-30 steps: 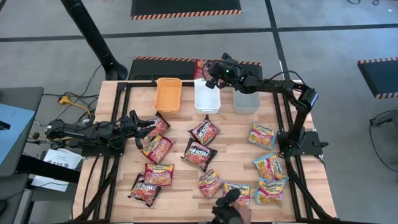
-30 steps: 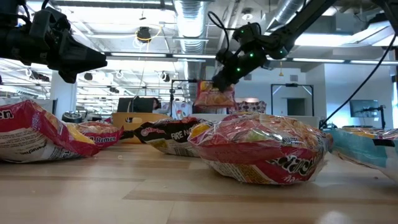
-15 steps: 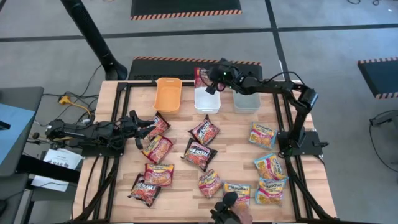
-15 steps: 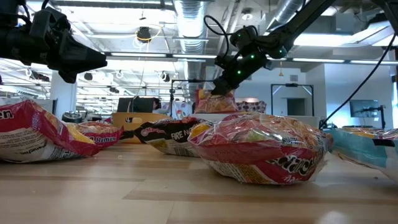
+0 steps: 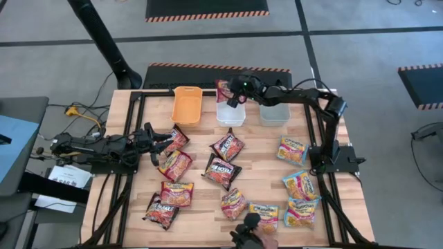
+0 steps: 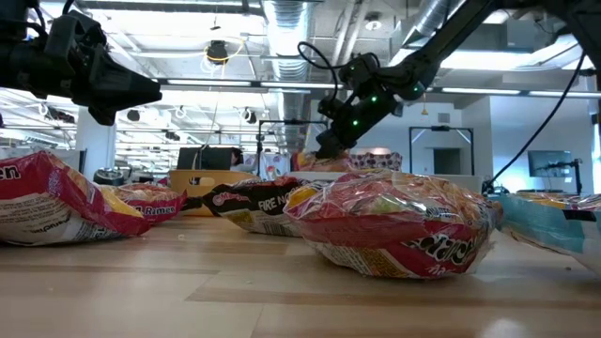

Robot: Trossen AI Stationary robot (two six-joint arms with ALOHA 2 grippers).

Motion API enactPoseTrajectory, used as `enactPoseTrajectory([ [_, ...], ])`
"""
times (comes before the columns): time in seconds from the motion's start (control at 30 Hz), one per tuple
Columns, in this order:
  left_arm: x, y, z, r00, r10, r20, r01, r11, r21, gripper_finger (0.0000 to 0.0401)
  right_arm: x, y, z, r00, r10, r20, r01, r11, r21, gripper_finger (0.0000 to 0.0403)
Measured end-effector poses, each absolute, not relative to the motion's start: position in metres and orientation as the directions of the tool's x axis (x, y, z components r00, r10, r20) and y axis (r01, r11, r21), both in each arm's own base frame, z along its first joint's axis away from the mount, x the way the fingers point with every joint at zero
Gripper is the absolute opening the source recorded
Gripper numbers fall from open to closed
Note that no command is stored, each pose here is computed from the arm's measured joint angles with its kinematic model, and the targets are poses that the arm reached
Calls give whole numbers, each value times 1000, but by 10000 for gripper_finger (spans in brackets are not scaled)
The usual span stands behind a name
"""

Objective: Sort Maruchan noodles
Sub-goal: Put the red noodle pack into the white bin

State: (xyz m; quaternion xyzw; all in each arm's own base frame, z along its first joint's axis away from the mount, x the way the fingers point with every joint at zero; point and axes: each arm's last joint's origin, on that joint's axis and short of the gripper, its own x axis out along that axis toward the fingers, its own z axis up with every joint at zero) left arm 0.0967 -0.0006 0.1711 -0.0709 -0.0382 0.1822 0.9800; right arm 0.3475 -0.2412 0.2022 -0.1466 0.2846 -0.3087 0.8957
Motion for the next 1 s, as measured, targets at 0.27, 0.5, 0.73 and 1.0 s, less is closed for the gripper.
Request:
enactPoseTrajectory([
  [0.27,97,0,171,930,365,49,-355,922,-153,102,354,-235,202,641,-641,-422,448,759,-473,12],
  [0.5,97,0,171,930,365,49,-354,922,-159,102,356,-228,199,568,-687,-454,402,713,-575,50],
  [0.73,97,0,171,930,365,49,-353,921,-164,102,355,-228,199,566,-688,-453,402,711,-577,86],
  [1.0,97,0,171,930,365,49,-353,921,-164,102,352,-226,211,574,-694,-434,416,704,-576,96],
])
